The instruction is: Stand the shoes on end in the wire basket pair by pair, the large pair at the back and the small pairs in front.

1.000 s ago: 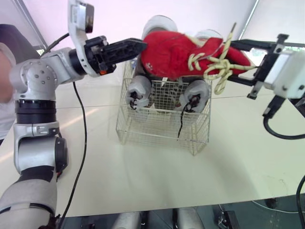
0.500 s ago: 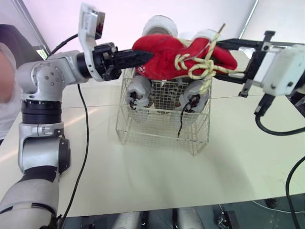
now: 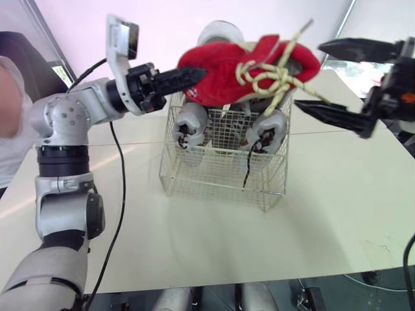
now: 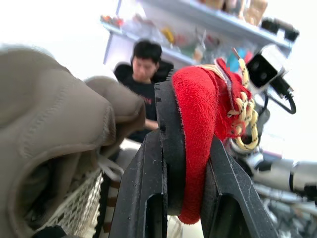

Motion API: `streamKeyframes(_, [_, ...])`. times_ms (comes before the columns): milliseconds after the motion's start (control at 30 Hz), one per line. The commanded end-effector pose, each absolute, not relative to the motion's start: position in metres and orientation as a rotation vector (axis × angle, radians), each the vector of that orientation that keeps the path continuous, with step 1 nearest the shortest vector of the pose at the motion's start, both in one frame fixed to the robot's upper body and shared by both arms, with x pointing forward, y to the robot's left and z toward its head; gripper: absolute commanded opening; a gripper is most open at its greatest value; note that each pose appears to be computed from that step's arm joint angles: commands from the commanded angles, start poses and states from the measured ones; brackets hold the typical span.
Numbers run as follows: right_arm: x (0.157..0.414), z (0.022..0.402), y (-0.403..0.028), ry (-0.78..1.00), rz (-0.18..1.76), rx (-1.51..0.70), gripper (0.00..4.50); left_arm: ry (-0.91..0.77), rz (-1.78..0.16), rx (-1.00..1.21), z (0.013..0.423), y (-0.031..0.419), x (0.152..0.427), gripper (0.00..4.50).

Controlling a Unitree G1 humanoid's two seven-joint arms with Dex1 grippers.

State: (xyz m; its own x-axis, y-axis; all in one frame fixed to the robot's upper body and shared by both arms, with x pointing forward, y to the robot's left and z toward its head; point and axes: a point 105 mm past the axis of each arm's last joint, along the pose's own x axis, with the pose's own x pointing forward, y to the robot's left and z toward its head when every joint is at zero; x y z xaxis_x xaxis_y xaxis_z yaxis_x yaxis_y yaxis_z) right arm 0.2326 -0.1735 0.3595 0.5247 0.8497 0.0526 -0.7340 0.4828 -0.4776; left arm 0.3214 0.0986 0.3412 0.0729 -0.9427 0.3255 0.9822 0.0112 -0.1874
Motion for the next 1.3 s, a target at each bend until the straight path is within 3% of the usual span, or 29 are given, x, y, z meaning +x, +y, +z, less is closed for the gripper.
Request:
streamKeyframes(33, [0.213, 0.358, -0.182, -0.273, 1.033, -0.155, 4.5, -0.243, -1.511, -0.462, 0.362, 0.107, 0.31, 0.21])
streamKeyframes(233, [0.229, 0.341, -0.175, -0.299, 0.955, 0.111, 4.5, -0.309, -1.512, -0.515, 0.367, 0.097, 0.307, 0.21])
streamKeyframes(433, [0.242, 0.354, -0.14, -0.425, 0.992, 0.352, 4.5, -0.351, -1.519, -0.563, 0.369, 0.08, 0.307, 0.21])
streamKeyframes(900, [0.257, 0.391, -0.117, -0.573, 1.075, 0.504, 4.5, -0.338, -1.502, -0.558, 0.357, 0.064, 0.307, 0.21])
streamKeyframes(1000, [0.258, 0.392, -0.115, -0.571, 1.09, 0.515, 3.67, -0.339, -1.48, -0.552, 0.356, 0.065, 0.308, 0.21])
streamKeyframes(1167, [0.258, 0.393, -0.115, -0.575, 1.104, 0.518, 1.3, -0.314, -1.436, -0.535, 0.353, 0.064, 0.312, 0.21])
streamKeyframes(1233, [0.26, 0.394, -0.113, -0.562, 1.099, 0.501, 0.72, -0.293, -1.429, -0.556, 0.354, 0.065, 0.313, 0.21])
streamKeyframes(1300, [0.259, 0.394, -0.112, -0.555, 1.104, 0.485, 0.7, -0.265, -1.433, -0.554, 0.353, 0.065, 0.313, 1.24])
